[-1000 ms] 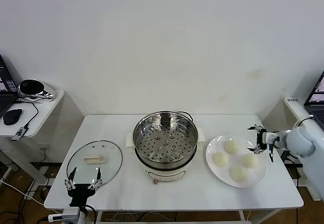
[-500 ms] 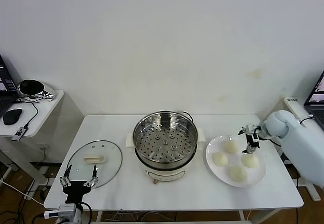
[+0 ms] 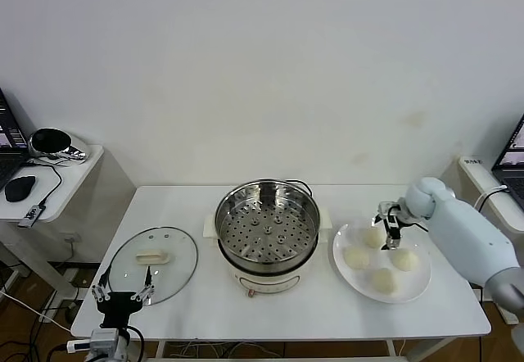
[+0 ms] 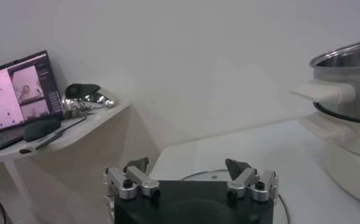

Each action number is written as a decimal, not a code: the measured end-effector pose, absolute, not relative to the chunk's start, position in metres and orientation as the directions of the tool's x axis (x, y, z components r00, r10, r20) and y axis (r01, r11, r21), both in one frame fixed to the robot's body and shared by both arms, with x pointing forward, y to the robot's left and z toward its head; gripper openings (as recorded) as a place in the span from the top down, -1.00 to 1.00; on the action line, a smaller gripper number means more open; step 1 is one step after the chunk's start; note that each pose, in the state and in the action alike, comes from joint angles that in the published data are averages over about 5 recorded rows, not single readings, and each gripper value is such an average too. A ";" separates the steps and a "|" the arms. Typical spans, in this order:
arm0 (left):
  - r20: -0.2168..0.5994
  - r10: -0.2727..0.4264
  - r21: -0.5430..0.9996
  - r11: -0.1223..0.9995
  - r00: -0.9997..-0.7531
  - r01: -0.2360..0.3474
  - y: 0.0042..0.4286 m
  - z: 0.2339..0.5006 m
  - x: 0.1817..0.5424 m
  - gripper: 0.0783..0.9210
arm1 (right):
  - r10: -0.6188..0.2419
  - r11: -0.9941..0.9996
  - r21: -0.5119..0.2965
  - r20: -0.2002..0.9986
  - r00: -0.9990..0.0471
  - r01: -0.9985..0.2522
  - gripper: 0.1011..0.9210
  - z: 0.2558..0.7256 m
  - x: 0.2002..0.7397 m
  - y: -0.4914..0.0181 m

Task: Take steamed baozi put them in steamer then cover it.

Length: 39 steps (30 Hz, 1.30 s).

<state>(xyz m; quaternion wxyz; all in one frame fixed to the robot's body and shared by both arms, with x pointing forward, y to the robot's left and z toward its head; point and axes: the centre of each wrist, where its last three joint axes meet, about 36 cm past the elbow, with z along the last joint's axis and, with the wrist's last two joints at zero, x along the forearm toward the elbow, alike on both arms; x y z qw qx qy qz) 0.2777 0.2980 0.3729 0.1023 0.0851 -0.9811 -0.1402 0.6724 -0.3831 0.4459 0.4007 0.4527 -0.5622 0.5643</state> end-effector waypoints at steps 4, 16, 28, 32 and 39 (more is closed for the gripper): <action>0.174 -0.198 0.294 0.945 -0.965 -0.141 0.299 0.374 0.277 -0.77 | -0.050 -0.048 -0.273 0.961 -0.271 -0.961 -0.60 0.444 0.675 -0.381; 0.170 -0.200 0.295 0.945 -0.965 -0.144 0.300 0.375 0.277 -0.77 | -0.032 -0.061 -0.269 0.963 -0.267 -0.961 -0.24 0.445 0.677 -0.379; 0.173 -0.198 0.293 0.946 -0.965 -0.142 0.300 0.374 0.276 -0.77 | -0.074 -0.106 -0.296 0.955 -0.289 -0.949 -0.21 0.485 0.679 -0.381; 0.173 -0.196 0.286 0.948 -0.965 -0.141 0.300 0.374 0.277 -0.77 | -0.107 -0.129 -0.328 0.943 -0.315 -0.936 -0.22 0.520 0.680 -0.377; 0.169 -0.187 0.278 0.951 -0.968 -0.135 0.302 0.375 0.278 -0.77 | -0.196 -0.197 -0.407 0.908 -0.371 -0.892 -0.22 0.595 0.687 -0.348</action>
